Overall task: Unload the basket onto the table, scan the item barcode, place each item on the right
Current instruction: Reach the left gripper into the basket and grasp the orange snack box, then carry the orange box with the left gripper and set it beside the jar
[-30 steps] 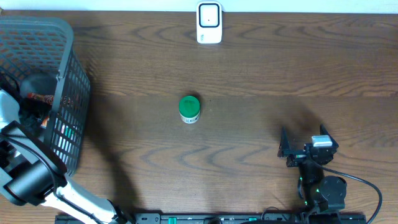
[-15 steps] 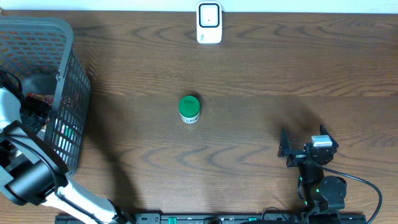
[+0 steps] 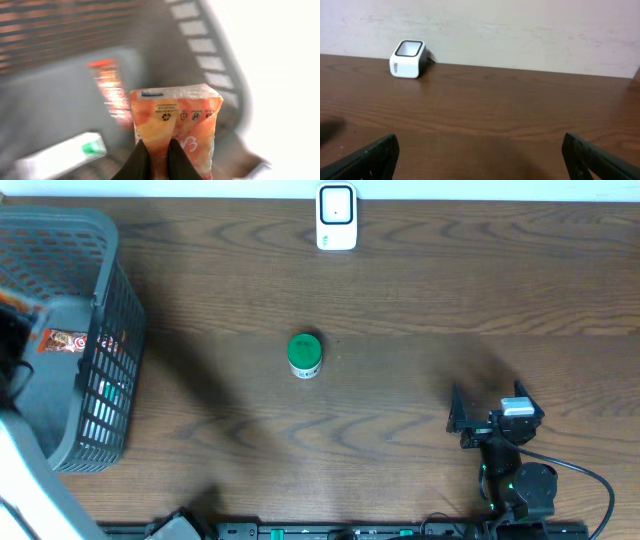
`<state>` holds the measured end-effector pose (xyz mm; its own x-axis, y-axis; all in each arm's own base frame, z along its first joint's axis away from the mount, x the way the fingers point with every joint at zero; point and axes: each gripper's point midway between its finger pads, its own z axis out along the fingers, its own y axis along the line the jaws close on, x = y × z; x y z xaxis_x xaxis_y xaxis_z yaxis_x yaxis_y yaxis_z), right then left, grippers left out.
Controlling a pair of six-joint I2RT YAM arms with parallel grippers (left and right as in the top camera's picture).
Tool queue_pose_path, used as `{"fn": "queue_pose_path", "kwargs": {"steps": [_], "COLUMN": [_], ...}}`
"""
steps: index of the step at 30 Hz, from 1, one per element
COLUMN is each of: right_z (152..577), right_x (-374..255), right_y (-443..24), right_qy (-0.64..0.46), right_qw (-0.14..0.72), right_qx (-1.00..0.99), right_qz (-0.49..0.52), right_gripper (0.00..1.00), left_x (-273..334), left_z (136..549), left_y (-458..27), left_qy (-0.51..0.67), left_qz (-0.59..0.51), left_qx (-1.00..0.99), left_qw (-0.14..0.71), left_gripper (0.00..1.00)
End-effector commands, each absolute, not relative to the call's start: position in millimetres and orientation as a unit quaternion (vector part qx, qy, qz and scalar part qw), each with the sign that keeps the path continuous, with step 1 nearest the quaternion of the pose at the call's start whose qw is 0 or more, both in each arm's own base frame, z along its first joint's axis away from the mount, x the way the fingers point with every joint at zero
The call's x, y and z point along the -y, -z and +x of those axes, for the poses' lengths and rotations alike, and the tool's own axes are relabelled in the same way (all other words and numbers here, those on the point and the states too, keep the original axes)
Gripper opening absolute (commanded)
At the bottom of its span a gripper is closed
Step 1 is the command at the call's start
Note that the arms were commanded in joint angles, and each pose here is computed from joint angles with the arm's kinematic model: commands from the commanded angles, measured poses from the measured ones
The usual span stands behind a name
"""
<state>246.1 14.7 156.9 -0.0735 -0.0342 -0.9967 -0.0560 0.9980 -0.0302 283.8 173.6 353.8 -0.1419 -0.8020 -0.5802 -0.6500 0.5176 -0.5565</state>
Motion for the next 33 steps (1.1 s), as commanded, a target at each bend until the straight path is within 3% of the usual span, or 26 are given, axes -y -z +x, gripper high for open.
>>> {"fn": "queue_pose_path", "kwargs": {"steps": [1, 6, 11, 17, 21, 26, 33], "right_z": [246.0, 246.0, 246.0, 246.0, 246.0, 246.0, 246.0], "right_x": [-11.6, -11.6, -11.6, -11.6, -11.6, -11.6, -11.6], "right_y": [-156.8, -156.9, -156.9, -156.8, -156.8, -156.8, -156.8], "right_qy": [-0.009, -0.009, -0.009, -0.009, -0.009, -0.009, -0.009], "right_qw": [0.680, 0.680, 0.680, 0.680, 0.680, 0.680, 0.680], "right_qx": [-0.733, -0.732, -0.732, -0.733, -0.733, -0.733, -0.733], "right_qz": [-0.020, -0.020, -0.020, -0.020, -0.020, -0.020, -0.020], "right_gripper": [0.99, 0.99, 0.99, 0.99, 0.99, 0.99, 0.99], "left_x": [-94.9, 7.7, 77.7, 198.3, 235.2, 241.0, 248.9], "left_z": [281.9, 277.5, 297.5, 327.9, 342.1, 343.6, 343.1], "left_y": [-388.9, -391.2, -313.3, -219.1, -160.8, -92.0, -74.6], "left_qy": [0.201, 0.278, 0.240, 0.183, 0.156, 0.125, 0.122], "left_qz": [-0.407, -0.292, -0.310, -0.201, -0.201, -0.302, -0.288], "left_qx": [-0.760, -0.804, -0.849, -0.907, -0.923, -0.918, -0.928], "left_qw": [0.466, 0.437, 0.355, 0.321, 0.290, 0.224, 0.204], "left_gripper": [0.08, 0.08, 0.08, 0.09, 0.09, 0.09, 0.08]}}
